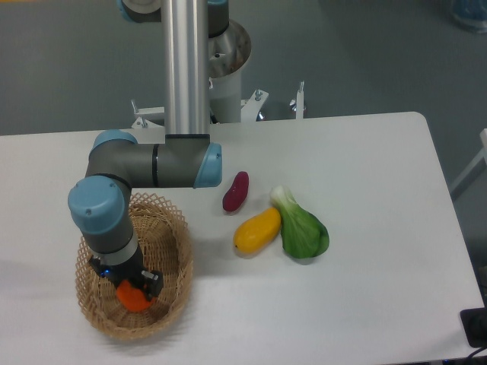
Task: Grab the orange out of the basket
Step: 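Lift the held orange up out of the basket and away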
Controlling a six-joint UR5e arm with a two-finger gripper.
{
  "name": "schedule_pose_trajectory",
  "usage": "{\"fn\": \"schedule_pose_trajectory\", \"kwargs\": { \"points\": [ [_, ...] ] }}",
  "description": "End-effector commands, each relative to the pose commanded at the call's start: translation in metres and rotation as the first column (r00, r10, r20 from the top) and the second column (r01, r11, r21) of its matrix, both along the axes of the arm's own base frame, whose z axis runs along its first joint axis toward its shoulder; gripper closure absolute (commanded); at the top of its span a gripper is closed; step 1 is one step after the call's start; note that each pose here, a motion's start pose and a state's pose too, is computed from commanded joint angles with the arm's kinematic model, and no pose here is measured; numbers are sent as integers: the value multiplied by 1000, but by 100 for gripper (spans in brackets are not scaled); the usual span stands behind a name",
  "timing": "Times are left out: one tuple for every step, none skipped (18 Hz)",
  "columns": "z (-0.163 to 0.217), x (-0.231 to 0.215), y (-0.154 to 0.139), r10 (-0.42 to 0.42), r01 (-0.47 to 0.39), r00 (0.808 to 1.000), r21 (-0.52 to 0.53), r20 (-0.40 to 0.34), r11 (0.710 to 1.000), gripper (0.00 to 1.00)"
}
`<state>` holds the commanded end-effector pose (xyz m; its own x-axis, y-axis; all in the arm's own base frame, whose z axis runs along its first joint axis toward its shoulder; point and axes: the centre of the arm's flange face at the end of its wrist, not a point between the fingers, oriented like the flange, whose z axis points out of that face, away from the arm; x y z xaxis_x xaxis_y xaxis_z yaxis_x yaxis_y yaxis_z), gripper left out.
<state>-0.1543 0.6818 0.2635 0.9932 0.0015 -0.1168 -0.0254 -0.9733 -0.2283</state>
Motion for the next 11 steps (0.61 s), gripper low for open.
{"fn": "schedule_pose_trajectory", "kwargs": {
  "points": [
    [11, -7, -1, 7, -7, 1000, 14, -4, 1000, 32],
    [24, -19, -6, 3, -3, 1000, 23, -13, 1000, 33],
    [36, -27, -11, -21, 22, 999, 31, -30, 999, 33],
    [48, -34, -16, -50, 52, 998, 42, -48, 998, 33],
    [59, -42, -21, -71, 74, 995, 47, -65, 996, 33],
    [69, -58, -30, -70, 73, 995, 43, -71, 996, 33],
    [75, -69, -37, -55, 58, 997, 44, -60, 997, 33],
    [81, -80, -43, -43, 45, 998, 51, -44, 998, 33],
    [92, -94, -52, -44, 46, 998, 61, -39, 997, 33],
    [106, -113, -65, -75, 79, 996, 67, -52, 995, 33],
    [113, -134, -78, -92, 97, 994, 69, -67, 993, 33]
  ]
}}
